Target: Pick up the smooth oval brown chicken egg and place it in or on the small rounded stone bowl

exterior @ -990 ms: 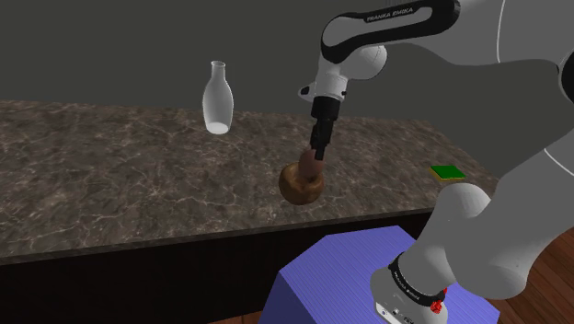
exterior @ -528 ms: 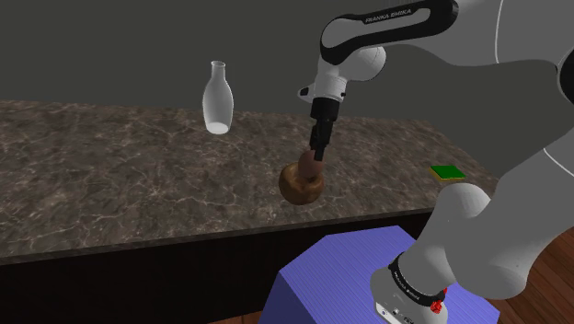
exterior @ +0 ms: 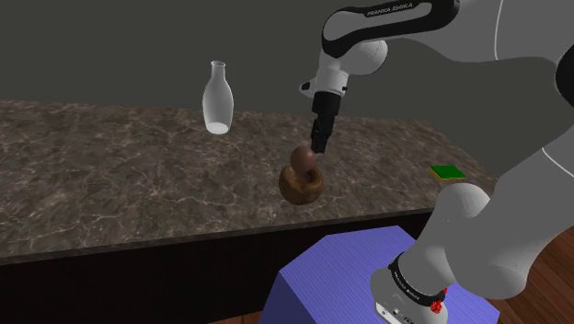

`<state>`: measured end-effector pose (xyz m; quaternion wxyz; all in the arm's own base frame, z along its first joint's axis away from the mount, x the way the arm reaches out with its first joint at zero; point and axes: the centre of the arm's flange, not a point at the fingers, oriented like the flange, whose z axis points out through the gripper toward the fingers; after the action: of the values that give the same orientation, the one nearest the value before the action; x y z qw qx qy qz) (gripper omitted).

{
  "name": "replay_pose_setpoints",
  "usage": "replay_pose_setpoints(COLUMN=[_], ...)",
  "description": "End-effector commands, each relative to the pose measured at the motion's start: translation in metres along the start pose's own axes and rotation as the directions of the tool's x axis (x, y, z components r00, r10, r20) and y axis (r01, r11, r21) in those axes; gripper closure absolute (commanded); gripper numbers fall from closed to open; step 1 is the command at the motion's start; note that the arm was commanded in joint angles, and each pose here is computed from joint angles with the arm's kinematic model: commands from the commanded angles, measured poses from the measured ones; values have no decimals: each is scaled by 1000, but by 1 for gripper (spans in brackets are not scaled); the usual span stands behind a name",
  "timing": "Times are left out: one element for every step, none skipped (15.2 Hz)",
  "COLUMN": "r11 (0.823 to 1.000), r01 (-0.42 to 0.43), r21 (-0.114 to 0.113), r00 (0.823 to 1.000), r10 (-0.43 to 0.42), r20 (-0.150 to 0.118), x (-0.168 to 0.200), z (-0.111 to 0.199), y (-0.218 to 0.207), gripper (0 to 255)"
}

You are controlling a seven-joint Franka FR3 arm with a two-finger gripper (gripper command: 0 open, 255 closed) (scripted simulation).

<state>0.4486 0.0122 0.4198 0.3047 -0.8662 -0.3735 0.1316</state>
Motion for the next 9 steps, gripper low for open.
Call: replay_pose_setpoints(r11=[1000, 1000, 1000, 1000, 1000, 1000, 1000, 1000, 1000], r01=[0, 0, 0, 0, 0, 0, 0, 0, 0], r21=[1, 1, 1, 1, 1, 1, 1, 1, 1], r00=[1000, 1000, 1000, 1000, 1000, 1000, 1000, 1000, 1000], r10=[0, 0, 0, 0, 0, 0, 0, 0, 0], r20=[0, 0, 0, 0, 0, 0, 0, 0, 0], x=[1, 1, 1, 1, 1, 1, 1, 1, 1], z=[-23, -34, -34, -34, -34, -34, -34, -34, -34], y=[0, 0, 0, 0, 0, 0, 0, 0, 0], gripper=[0, 0, 0, 0, 0, 0, 0, 0, 0])
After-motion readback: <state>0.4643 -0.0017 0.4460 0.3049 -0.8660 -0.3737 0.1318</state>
